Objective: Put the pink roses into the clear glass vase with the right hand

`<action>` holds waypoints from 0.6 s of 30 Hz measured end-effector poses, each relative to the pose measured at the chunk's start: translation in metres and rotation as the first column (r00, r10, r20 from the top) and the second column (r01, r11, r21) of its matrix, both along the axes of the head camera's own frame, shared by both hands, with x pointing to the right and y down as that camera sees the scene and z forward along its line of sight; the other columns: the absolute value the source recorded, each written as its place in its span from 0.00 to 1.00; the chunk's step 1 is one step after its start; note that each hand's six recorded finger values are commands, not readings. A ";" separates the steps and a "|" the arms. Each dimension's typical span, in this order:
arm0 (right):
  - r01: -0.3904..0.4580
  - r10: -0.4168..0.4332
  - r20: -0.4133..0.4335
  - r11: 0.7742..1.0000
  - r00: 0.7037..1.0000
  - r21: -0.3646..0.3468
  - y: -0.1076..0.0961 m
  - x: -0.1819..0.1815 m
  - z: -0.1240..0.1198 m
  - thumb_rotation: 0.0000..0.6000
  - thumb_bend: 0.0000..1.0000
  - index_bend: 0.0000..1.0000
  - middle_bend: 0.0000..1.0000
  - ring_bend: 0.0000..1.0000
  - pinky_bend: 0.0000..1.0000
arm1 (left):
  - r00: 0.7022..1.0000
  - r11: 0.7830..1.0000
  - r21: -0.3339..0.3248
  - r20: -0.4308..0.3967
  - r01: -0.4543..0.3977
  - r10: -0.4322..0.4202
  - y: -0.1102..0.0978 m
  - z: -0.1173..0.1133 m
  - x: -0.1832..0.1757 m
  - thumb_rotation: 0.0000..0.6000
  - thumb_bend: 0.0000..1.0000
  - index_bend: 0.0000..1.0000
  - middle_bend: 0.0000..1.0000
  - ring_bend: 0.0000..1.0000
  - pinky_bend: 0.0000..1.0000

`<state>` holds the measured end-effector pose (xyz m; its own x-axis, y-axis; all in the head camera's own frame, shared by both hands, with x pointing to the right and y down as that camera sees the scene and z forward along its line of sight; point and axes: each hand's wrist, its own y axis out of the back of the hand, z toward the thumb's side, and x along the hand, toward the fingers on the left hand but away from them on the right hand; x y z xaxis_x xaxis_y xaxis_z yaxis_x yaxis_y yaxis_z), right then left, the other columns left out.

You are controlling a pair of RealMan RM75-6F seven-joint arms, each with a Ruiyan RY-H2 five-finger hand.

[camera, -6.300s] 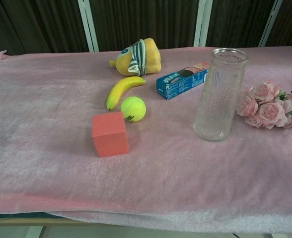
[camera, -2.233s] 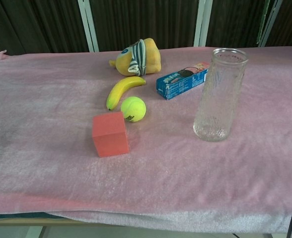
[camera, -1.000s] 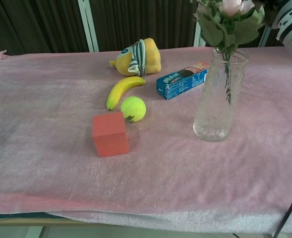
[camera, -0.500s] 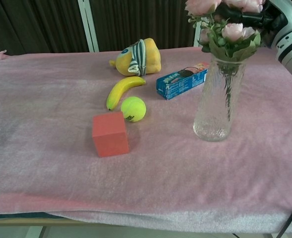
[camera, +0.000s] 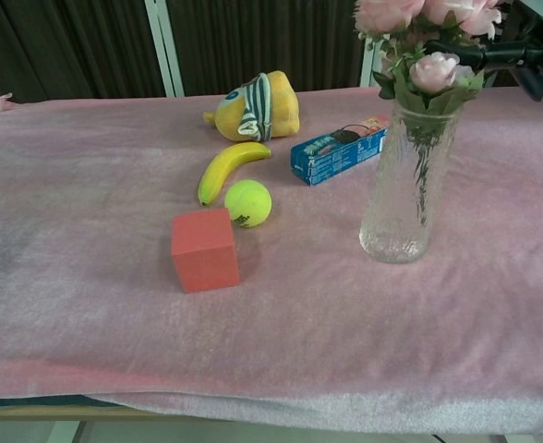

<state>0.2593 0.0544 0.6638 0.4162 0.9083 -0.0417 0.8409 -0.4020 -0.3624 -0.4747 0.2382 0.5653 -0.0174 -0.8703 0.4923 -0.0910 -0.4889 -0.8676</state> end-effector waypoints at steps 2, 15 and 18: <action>0.007 -0.007 -0.003 1.000 1.000 -0.010 0.003 0.005 -0.001 1.00 0.14 0.13 0.17 0.10 0.21 | 1.000 1.000 0.000 0.000 -0.001 0.001 0.000 0.000 0.000 1.00 0.39 0.26 0.20 0.15 0.28; 0.062 -0.060 -0.237 0.998 0.970 -0.001 0.048 0.070 -0.020 1.00 0.10 0.00 0.00 0.00 0.04 | 1.000 1.000 0.001 -0.015 -0.014 0.014 0.002 -0.002 0.003 1.00 0.39 0.26 0.20 0.15 0.28; 0.072 -0.059 -0.371 0.997 0.927 0.021 0.062 0.090 -0.026 1.00 0.10 0.01 0.00 0.00 0.04 | 1.000 1.000 0.002 -0.016 -0.019 0.019 0.001 -0.001 0.004 1.00 0.39 0.26 0.20 0.15 0.28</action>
